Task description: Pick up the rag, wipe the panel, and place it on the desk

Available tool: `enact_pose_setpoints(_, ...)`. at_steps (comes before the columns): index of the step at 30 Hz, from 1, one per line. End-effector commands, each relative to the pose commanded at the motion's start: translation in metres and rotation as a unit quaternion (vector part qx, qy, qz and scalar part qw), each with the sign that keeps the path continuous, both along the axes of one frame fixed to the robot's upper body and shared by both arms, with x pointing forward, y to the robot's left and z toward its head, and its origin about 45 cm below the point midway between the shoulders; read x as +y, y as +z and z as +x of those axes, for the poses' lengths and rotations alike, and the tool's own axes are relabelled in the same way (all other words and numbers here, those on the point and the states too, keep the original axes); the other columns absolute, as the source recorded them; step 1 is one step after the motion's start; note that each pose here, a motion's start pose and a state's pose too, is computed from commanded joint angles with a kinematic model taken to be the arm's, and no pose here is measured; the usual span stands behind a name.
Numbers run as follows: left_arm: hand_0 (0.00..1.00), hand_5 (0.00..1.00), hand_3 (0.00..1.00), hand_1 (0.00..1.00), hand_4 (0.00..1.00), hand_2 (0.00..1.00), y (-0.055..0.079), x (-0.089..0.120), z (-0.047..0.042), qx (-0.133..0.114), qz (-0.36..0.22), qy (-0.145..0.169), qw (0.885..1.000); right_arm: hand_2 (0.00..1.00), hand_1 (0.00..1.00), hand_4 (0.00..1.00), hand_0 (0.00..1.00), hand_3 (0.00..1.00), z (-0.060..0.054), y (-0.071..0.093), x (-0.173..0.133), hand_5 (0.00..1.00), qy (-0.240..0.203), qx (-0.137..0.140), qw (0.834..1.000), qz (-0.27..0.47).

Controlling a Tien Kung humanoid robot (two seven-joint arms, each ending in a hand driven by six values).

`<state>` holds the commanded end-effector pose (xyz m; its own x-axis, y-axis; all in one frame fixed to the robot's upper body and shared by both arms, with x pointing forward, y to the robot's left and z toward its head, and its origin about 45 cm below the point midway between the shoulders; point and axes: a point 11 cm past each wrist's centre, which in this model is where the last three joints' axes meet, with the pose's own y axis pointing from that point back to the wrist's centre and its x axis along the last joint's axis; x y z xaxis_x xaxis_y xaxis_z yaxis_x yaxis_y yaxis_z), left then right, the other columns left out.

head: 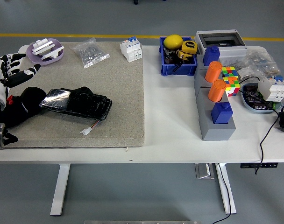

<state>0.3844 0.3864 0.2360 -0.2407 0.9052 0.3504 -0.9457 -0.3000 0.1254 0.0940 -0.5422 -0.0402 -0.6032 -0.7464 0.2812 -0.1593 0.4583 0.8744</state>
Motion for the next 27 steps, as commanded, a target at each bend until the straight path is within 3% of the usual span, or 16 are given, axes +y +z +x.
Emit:
enact_pose_setpoints(12,0.76,0.175,0.636,0.825,0.838,0.814,0.007,0.002,-0.0007,-0.007,0.003,-0.005,1.0,0.604,0.62,0.901,0.742,0.555,0.002,0.001,0.0,0.421,0.003,0.001,1.0,0.001)
enact_pose_setpoints(20,0.756,0.174,0.635,0.825,0.837,0.813,0.006,0.009,-0.0071,-0.008,0.005,0.001,1.0,0.606,0.62,0.902,0.742,0.556,0.014,0.005,-0.002,0.421,0.018,-0.004,1.0,-0.004)
enact_pose_setpoints(27,0.758,0.175,0.633,0.824,0.836,0.812,0.01,0.007,-0.0069,-0.014,0.006,-0.002,1.0,0.606,0.62,0.901,0.742,0.555,0.018,0.007,-0.003,0.422,0.023,-0.004,1.0,-0.005)
